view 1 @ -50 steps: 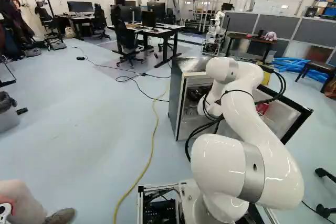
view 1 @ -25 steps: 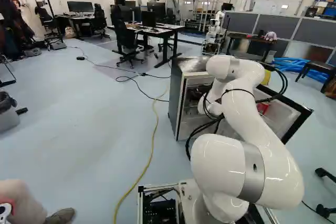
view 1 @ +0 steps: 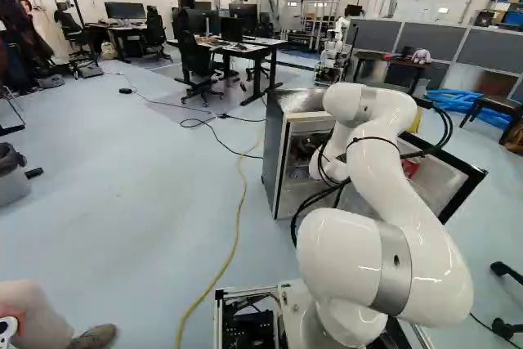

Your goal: Grab a drink from the fridge

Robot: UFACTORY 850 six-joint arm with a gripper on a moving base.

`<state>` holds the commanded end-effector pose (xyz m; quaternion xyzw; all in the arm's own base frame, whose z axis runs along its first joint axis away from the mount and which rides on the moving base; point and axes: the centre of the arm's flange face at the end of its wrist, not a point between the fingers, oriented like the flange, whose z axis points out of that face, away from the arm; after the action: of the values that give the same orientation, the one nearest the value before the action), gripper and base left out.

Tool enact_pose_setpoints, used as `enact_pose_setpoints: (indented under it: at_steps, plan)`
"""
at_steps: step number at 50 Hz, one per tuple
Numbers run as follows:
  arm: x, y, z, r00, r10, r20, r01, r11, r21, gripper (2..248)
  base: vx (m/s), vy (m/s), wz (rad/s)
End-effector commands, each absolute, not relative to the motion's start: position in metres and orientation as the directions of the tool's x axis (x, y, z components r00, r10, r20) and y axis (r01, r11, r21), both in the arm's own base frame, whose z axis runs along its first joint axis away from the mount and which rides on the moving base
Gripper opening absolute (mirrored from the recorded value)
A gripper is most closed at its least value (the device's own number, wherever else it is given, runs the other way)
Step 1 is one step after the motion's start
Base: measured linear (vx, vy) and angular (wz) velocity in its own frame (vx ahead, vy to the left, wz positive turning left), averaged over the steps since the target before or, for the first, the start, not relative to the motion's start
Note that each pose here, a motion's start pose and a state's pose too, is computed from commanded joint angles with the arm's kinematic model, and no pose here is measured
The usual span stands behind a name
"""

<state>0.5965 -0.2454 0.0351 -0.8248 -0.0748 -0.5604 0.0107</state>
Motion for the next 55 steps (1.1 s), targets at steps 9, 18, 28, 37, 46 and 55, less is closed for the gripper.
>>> enact_pose_setpoints:
  at_steps: [9, 18, 28, 37, 46, 55]
  plan:
    - [0.589, -0.247, 0.037, 0.371, 0.104, 0.923, 0.129, -0.99, 0.06, 93, 0.0, 0.0, 0.0]
    - [0.581, -0.249, 0.039, 0.381, 0.096, 0.92, 0.121, -0.991, 0.053, 93, 0.0, 0.0, 0.0]
    - [0.572, -0.253, 0.041, 0.392, 0.087, 0.916, 0.11, -0.993, 0.047, 93, 0.0, 0.0, 0.0]
    - [0.564, -0.257, 0.042, 0.401, 0.077, 0.913, 0.098, -0.994, 0.041, 93, 0.0, 0.0, 0.0]
    - [0.555, -0.261, 0.045, 0.409, 0.068, 0.91, 0.086, -0.996, 0.036, 93, 0.0, 0.0, 0.0]
    - [0.547, -0.265, 0.056, 0.413, 0.061, 0.909, 0.073, -0.997, 0.034, 93, 0.0, 0.0, 0.0]
